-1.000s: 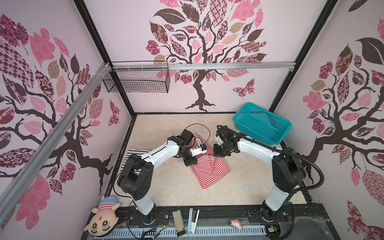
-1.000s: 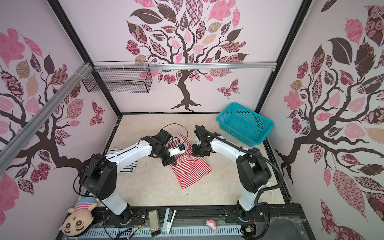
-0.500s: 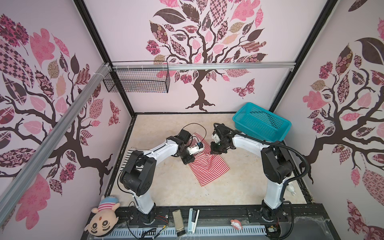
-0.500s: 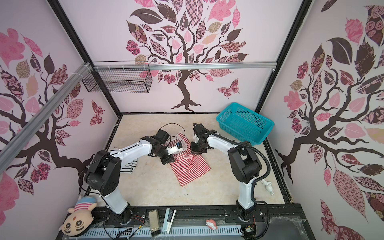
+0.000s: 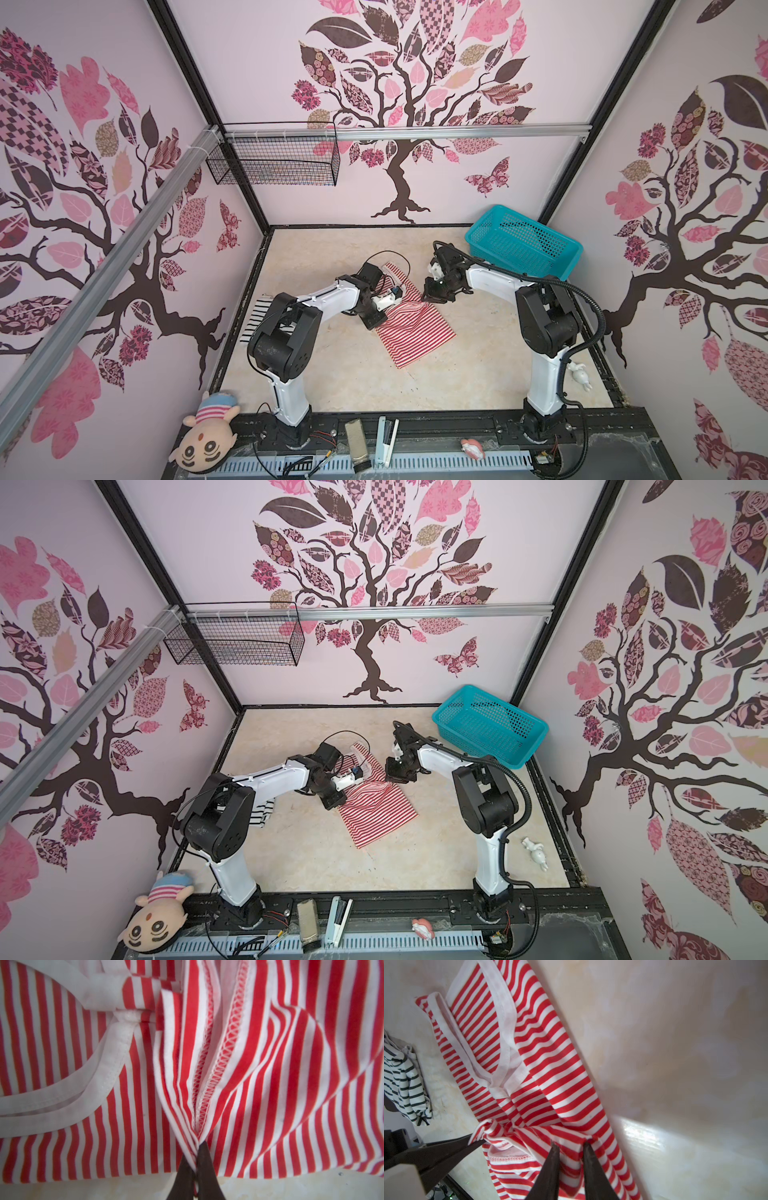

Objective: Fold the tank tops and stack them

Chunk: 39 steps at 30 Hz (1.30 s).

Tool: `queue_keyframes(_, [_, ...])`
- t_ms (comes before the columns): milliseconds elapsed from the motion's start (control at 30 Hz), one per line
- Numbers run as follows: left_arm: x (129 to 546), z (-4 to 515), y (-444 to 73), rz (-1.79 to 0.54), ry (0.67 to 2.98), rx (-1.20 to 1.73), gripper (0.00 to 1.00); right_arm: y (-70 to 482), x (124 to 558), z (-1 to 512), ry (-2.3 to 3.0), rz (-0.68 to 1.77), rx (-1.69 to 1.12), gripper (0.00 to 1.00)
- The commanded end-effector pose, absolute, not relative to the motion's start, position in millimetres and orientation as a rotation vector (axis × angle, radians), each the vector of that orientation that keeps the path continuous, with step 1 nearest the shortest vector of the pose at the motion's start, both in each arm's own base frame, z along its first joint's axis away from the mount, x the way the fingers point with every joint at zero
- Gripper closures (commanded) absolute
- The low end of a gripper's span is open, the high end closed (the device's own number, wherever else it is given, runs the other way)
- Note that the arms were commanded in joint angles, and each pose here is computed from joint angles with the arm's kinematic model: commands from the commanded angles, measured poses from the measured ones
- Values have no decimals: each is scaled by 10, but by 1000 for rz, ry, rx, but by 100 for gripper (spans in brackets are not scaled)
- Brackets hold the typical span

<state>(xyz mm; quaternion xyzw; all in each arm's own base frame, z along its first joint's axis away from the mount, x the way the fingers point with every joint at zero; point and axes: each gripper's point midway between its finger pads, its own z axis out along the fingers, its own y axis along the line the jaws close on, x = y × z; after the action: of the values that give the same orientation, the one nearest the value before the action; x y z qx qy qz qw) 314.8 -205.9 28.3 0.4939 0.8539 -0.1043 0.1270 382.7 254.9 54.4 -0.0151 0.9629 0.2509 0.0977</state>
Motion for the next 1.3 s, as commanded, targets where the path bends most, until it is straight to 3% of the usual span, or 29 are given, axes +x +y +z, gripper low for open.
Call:
queue_keyframes(0, [3174,288,-1974,-252,2491,1395,100,2677,3990,716,2783,813,-75,70])
queue_keyframes(100, [3268,329,-1961,-212,2484,1343,100,2687,4026,824,2747,823,-72,57])
queue_keyframes(233, [3524,414,-1821,-35,2485,1181,89,2624,3972,948,2695,828,-32,54])
queue_keyframes(333, [3708,544,-1664,122,2459,1053,75,2562,3835,1006,2676,848,-5,57])
queue_keyframes(467, [3816,786,-1549,213,2397,932,62,2636,3556,1049,2677,925,-40,72])
queue_keyframes(567, [3718,941,-1619,119,2366,918,62,2761,3374,1008,2709,901,-117,82])
queue_keyframes(833, [2881,790,-2196,-517,2426,1270,65,2813,3340,654,2820,742,-120,97])
queue_keyframes(1033, [2859,601,-2334,-561,2434,1344,67,2831,3438,507,2853,663,-111,100])
queue_keyframes(1267, [3114,515,-2368,-481,2446,1308,67,2800,3645,434,2879,517,-112,100])
